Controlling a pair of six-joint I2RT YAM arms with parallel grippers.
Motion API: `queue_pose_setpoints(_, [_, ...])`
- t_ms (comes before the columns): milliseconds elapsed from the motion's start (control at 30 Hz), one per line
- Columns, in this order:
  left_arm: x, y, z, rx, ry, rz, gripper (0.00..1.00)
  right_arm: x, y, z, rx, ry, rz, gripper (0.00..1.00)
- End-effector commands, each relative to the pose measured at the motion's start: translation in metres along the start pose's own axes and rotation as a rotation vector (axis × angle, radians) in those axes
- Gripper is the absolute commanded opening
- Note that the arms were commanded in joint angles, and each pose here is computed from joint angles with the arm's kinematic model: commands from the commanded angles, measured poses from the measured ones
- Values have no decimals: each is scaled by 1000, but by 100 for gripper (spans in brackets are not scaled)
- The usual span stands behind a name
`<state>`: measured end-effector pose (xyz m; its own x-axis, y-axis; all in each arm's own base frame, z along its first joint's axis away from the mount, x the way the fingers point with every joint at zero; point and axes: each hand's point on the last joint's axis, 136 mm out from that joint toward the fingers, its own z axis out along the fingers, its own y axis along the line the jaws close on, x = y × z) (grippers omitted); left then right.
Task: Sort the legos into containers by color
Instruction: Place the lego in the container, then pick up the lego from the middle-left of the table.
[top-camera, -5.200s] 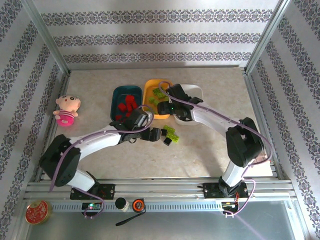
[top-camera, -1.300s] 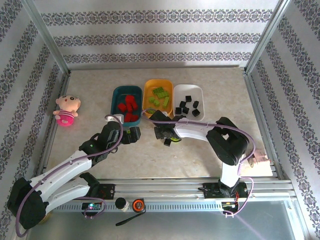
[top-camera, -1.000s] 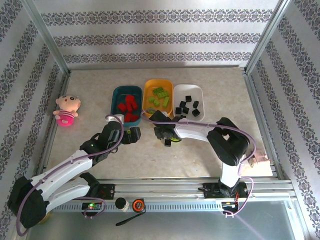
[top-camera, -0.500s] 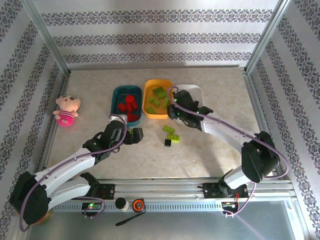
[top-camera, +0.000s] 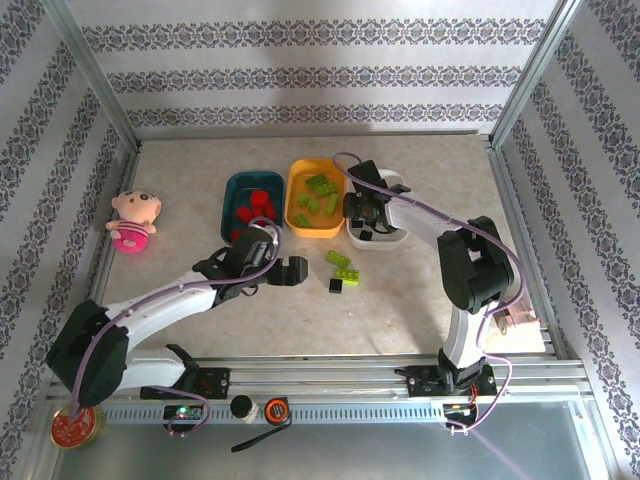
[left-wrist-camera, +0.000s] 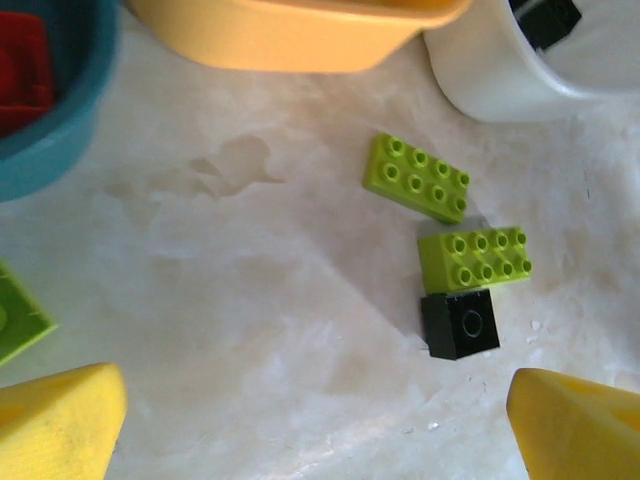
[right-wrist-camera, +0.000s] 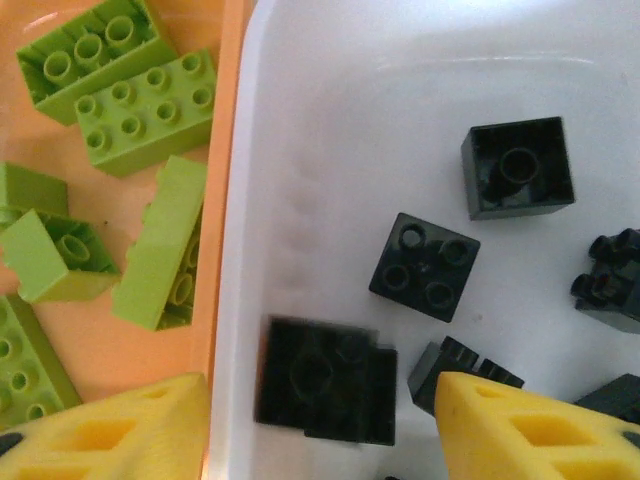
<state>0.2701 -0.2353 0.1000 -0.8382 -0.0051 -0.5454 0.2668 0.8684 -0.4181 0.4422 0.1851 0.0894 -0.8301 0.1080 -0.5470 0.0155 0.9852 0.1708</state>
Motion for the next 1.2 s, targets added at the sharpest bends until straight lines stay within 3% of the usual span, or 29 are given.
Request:
queue_pose_setpoints(0, [-3,-27,10,55,17,87,97,-7,-6,-9,15,-19,24,69])
queue_pose_setpoints(167, [8,-55,33,82,72,158,95,-4,-13,-31,-1,-56,38,72])
queue_pose_setpoints(367, [26,-81,66,62,161,250,84,10,-27,-49,-21,-69,74,74])
queue_pose_setpoints(600, [34,-72,83,-78,225,313,68,17,-41,-66,-26,-94,92,74])
queue_pose_setpoints(800, [47,-58,90,-157,293,327,62,13,-45,-79,-37,-130,102,74])
queue_pose_setpoints(1000, [51,-57,98,-158,309,337,53,7,-43,-89,-52,-159,107,75])
queue_pose_setpoints(1167, [51,-61,104,-131,300,339,52,8,-42,-92,-59,-161,107,75])
